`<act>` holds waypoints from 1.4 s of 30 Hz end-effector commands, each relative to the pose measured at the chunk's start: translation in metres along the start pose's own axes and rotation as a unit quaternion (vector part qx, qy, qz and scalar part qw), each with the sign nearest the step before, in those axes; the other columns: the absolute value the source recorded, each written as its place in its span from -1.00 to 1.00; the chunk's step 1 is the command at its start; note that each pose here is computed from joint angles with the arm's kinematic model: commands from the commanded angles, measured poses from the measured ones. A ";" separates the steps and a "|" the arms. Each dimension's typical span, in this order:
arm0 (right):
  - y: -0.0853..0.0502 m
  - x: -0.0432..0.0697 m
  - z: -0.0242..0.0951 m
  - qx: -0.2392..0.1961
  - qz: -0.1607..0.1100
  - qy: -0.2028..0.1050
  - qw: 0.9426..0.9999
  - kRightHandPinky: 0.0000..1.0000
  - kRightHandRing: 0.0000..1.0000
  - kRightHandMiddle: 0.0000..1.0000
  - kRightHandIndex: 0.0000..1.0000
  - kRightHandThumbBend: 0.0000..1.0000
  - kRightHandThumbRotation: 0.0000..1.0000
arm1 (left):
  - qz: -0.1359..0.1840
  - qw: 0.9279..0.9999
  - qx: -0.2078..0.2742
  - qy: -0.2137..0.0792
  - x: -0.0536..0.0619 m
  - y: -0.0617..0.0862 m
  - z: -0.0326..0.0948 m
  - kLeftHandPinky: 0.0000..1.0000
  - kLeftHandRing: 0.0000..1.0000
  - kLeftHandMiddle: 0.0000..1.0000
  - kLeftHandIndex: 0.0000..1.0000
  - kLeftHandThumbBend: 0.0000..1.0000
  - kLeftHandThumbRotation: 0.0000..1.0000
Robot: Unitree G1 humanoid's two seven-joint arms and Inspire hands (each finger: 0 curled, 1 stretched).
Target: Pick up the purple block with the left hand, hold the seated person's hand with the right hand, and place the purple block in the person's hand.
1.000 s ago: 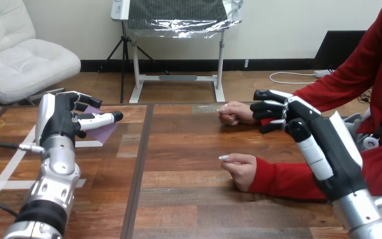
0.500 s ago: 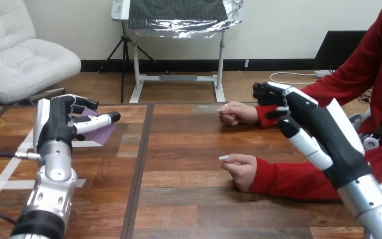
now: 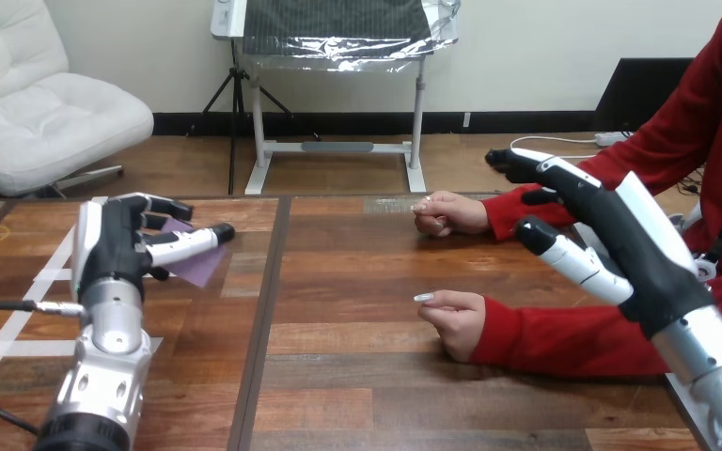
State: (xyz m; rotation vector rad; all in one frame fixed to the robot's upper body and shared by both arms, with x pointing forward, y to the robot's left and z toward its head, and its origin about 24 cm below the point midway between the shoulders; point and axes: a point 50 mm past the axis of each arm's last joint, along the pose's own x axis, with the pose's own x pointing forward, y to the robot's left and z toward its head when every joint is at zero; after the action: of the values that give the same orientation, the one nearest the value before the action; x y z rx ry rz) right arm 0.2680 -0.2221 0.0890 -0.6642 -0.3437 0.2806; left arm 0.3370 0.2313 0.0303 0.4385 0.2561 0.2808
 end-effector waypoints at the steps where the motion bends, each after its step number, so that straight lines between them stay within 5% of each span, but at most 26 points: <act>1: -0.019 0.021 0.011 -0.049 0.003 -0.022 0.999 0.51 0.71 0.76 0.74 0.83 0.86 | 0.010 0.998 -0.014 -0.054 0.004 0.006 0.032 -0.06 -0.08 -0.04 -0.04 0.45 -1.00; 20: -0.025 0.033 0.003 -0.127 0.070 0.020 0.989 0.40 0.71 0.79 0.77 1.00 0.52 | 0.007 0.998 -0.002 -0.064 0.004 0.008 0.036 -0.10 -0.09 -0.03 -0.05 0.45 -1.00; 42: -0.033 0.045 -0.017 -0.201 0.131 0.075 0.968 0.45 0.71 0.76 0.73 0.95 0.23 | 0.001 0.998 -0.003 -0.066 0.005 0.008 0.040 -0.10 -0.09 -0.04 -0.05 0.43 -1.00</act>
State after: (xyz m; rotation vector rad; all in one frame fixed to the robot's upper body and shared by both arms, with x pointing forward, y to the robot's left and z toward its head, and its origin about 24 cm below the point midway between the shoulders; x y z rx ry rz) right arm 0.3015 -0.2383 0.0785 -1.0680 -0.0963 0.4410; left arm 0.3378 0.2278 0.0355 0.4369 0.2431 0.2507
